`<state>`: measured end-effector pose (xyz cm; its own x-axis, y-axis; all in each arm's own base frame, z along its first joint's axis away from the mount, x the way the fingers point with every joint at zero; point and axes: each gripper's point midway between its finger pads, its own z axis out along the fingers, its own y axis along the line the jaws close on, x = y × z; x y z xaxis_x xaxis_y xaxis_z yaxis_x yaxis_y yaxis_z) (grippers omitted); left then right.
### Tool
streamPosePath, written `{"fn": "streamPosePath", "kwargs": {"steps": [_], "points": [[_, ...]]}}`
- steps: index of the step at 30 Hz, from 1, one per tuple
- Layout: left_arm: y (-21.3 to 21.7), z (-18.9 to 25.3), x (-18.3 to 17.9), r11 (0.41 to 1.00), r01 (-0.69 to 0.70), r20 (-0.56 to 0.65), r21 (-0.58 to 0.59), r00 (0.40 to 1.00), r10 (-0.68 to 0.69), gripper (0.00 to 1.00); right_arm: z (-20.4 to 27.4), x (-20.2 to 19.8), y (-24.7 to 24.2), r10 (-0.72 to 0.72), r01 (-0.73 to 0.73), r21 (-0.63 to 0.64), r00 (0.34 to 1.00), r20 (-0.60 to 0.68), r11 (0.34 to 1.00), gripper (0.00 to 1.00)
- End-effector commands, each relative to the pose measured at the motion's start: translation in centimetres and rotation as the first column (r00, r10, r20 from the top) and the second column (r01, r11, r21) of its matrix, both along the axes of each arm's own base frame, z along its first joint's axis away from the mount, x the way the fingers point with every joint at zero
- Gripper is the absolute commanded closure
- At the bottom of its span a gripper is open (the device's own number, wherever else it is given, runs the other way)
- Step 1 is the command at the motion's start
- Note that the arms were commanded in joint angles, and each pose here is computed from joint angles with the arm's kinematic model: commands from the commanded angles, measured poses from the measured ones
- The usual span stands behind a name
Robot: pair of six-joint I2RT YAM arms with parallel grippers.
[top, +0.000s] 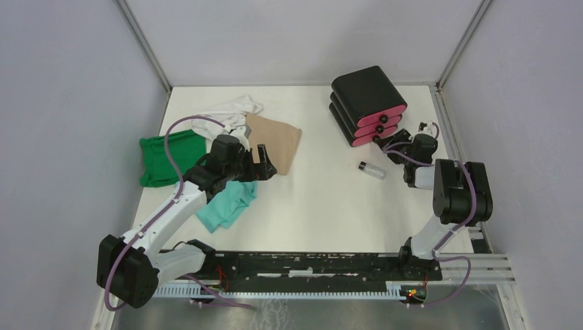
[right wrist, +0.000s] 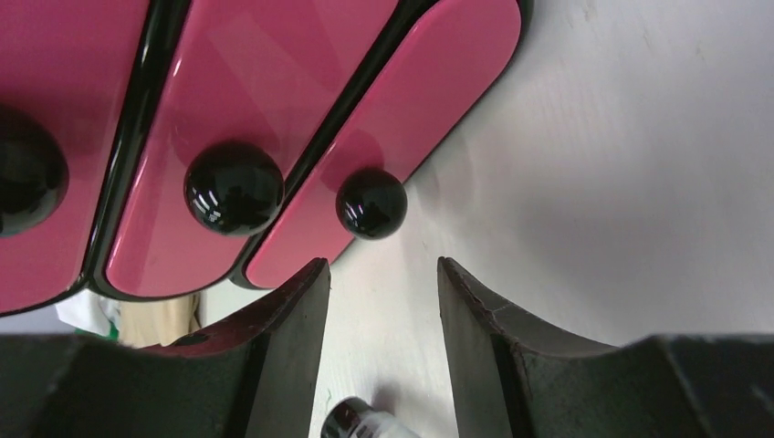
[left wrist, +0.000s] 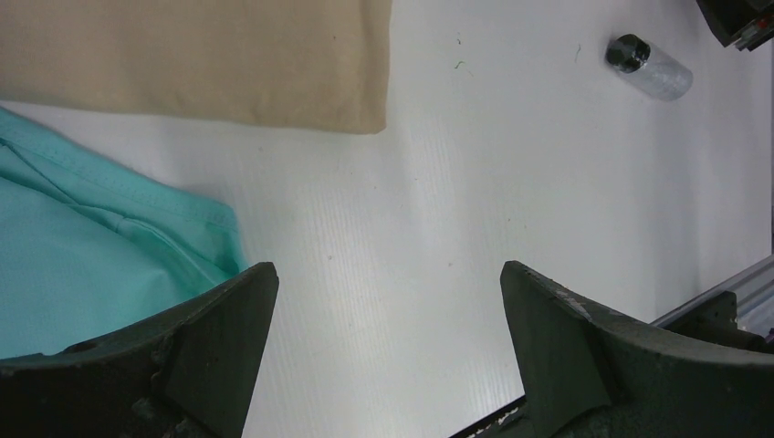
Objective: Organize the makeup
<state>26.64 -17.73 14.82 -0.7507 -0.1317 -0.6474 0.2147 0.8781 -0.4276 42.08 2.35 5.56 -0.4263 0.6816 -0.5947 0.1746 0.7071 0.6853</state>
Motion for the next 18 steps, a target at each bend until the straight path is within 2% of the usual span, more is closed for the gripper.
{"fn": "streamPosePath", "kwargs": {"steps": [1,5,18], "points": [[-0.5,1.3,0.3,0.999,0.013,0.049,-0.039,0.999,-0.012,0.01,2.2,1.8,0.5,-0.012,-0.004,0.103,0.987,0.158,0.995,0.46],[-0.5,1.3,0.3,0.999,0.016,0.049,-0.039,0.999,-0.014,0.01,2.8,2.0,0.9,-0.026,-0.022,0.177,0.965,0.262,0.984,0.44],[-0.2,1.5,0.5,1.000,0.006,0.057,-0.025,0.998,-0.005,0.01,1.2,2.9,0.8,-0.014,-0.025,0.178,0.976,0.219,0.984,0.41]]}}
